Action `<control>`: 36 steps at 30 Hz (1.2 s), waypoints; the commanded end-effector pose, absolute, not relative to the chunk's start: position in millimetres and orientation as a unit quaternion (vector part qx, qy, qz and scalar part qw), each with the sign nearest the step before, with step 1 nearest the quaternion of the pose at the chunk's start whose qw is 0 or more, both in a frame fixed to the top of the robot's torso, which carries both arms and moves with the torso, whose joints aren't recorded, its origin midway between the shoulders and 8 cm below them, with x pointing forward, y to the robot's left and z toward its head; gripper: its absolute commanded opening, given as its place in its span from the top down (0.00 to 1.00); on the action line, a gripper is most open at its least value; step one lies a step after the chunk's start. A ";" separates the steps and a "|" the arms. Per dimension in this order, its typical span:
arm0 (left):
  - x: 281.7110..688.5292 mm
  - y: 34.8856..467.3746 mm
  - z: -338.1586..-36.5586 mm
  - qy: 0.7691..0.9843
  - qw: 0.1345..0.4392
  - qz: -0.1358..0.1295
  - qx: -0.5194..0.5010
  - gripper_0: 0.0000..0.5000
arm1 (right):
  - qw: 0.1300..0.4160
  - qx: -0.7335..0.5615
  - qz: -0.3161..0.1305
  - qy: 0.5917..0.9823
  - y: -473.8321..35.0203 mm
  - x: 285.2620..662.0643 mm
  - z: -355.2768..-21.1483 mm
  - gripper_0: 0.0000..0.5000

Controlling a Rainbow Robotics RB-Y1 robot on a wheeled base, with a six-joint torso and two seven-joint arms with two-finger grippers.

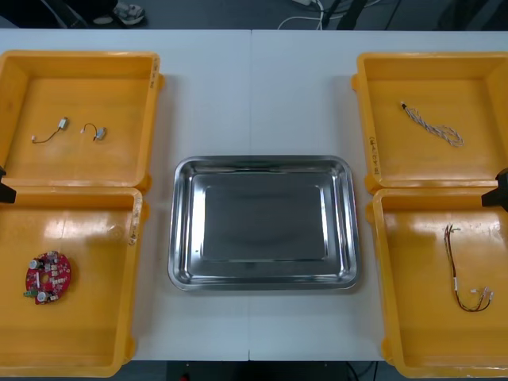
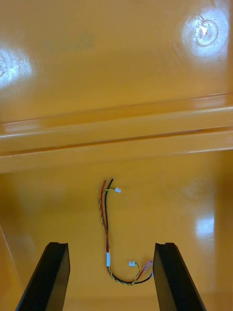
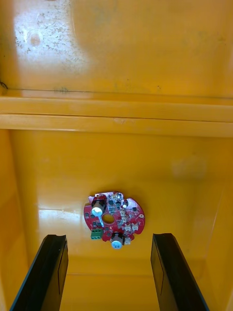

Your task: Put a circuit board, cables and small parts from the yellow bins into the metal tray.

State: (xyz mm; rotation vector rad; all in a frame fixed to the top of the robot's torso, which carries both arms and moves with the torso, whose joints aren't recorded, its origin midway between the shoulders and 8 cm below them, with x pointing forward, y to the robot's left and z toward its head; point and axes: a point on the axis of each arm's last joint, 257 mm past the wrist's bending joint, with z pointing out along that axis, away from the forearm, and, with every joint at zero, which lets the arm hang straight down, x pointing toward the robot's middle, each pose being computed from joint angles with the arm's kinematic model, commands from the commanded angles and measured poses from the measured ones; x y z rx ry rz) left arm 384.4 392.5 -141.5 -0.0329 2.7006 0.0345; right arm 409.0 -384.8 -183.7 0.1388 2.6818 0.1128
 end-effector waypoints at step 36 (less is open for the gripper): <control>380.2 404.8 -127.0 0.972 0.228 0.044 0.045 0.00 | 0.244 0.040 0.020 0.969 -398.7 410.7 -163.5 0.00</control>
